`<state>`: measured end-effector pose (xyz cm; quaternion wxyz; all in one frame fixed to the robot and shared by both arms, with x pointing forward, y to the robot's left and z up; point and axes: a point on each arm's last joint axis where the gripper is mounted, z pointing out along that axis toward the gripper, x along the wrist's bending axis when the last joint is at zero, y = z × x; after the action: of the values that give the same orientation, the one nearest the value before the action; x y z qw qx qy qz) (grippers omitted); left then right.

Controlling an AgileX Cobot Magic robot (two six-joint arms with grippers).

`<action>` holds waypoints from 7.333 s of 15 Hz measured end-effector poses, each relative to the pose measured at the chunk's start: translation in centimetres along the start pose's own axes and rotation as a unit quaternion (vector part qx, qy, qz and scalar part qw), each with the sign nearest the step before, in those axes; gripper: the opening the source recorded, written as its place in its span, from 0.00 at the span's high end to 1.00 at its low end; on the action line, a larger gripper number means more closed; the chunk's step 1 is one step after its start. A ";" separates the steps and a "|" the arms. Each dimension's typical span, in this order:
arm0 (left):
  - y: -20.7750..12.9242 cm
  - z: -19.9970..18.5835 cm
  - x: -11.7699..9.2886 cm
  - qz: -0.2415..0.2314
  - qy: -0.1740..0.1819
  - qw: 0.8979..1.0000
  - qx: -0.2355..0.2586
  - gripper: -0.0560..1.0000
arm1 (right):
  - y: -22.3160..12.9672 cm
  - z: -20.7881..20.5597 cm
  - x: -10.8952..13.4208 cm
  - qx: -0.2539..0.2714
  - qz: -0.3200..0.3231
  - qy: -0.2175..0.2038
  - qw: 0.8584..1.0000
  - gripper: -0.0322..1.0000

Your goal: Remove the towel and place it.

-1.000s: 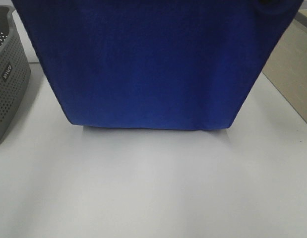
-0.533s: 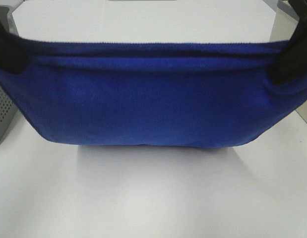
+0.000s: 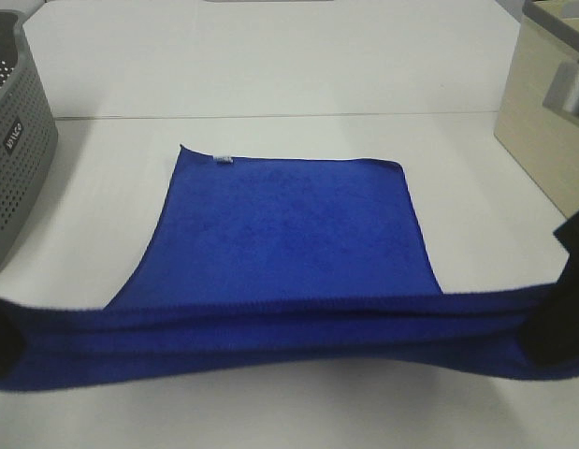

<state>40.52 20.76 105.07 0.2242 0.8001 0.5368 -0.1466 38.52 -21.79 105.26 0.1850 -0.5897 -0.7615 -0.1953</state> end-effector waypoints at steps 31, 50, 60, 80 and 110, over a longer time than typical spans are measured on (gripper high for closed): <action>-5.2 10.7 5.0 -0.195 -0.053 0.942 0.266 0.95 | -1.9 11.2 -5.8 0.297 0.171 0.061 0.937 0.94; -5.6 10.5 5.5 -0.192 -0.029 0.938 0.286 0.39 | -2.5 11.1 -6.6 0.314 0.158 0.029 0.936 0.32; 4.0 6.0 4.4 -0.076 0.012 0.987 0.142 0.38 | 6.8 5.4 -4.2 0.148 0.034 -0.023 0.988 0.32; 23.5 8.5 17.7 -0.115 0.097 0.988 -0.018 0.38 | 23.4 3.4 -15.0 -0.041 0.063 -0.007 0.997 0.32; 26.7 15.9 19.2 -0.092 0.068 0.993 -0.016 0.38 | 28.3 14.2 -15.5 -0.090 0.008 -0.044 0.995 0.32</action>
<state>72.59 19.16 87.65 0.1857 0.7516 0.6246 -0.1031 68.91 -20.80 87.41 0.0990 -0.6181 -0.7434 -0.2358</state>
